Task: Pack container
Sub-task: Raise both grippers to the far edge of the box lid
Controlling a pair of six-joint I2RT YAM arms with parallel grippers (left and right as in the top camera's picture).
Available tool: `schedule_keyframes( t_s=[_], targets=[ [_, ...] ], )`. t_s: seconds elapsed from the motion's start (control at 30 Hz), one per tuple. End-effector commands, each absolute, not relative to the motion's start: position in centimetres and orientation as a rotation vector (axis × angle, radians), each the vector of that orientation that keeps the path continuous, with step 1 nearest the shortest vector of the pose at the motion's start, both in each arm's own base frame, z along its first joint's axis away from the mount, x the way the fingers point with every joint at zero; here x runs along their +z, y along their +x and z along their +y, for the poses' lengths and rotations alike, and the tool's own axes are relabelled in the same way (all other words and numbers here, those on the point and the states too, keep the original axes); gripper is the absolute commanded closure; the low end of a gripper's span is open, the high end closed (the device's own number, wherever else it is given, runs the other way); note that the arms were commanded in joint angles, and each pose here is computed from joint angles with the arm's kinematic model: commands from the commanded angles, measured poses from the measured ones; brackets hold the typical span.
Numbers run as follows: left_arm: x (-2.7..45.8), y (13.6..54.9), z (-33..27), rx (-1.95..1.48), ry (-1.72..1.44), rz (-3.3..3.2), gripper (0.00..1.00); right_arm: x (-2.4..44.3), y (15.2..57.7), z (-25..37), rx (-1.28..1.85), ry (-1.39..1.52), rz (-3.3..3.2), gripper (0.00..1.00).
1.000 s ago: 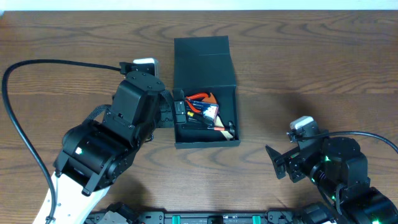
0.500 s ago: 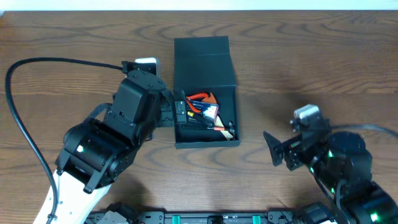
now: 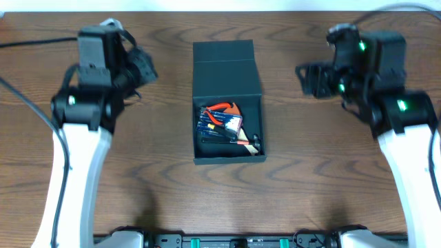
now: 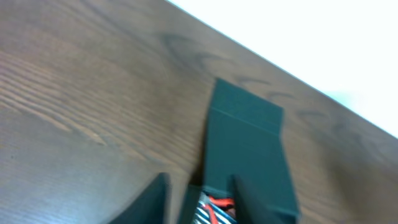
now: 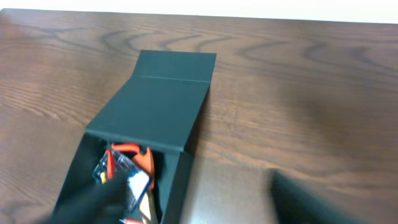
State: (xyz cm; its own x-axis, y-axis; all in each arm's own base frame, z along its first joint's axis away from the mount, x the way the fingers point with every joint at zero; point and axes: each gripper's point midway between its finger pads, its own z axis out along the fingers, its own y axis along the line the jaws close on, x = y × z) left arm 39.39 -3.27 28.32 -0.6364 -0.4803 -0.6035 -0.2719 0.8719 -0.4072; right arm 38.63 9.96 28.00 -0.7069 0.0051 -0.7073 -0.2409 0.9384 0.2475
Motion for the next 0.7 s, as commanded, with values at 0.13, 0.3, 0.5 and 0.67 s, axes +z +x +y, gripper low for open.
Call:
schedule_keyframes(
  t_s=[0.13, 0.3, 0.5, 0.67],
  targets=[
    [20.4, 43.9, -2.3, -0.643, -0.688, 2.44, 0.94, 19.8, 43.5, 10.3, 0.576, 0.079, 2.51, 0.99],
    [15.4, 45.8, -3.1, -0.858, -0.784, 2.507, 0.94, 14.8, 45.8, 11.9, 0.726, 0.188, 2.573, 0.99],
    [9.4, 46.4, -4.3, -1.006, -0.987, 2.588, 0.94, 9.3, 47.2, 12.9, 0.838, 0.367, 2.645, 0.99],
    [6.6, 46.8, -5.7, -1.163, -1.065, 2.606, 0.94, 5.5, 47.2, 13.8, 0.929, 0.494, 2.708, 0.99]
  ],
)
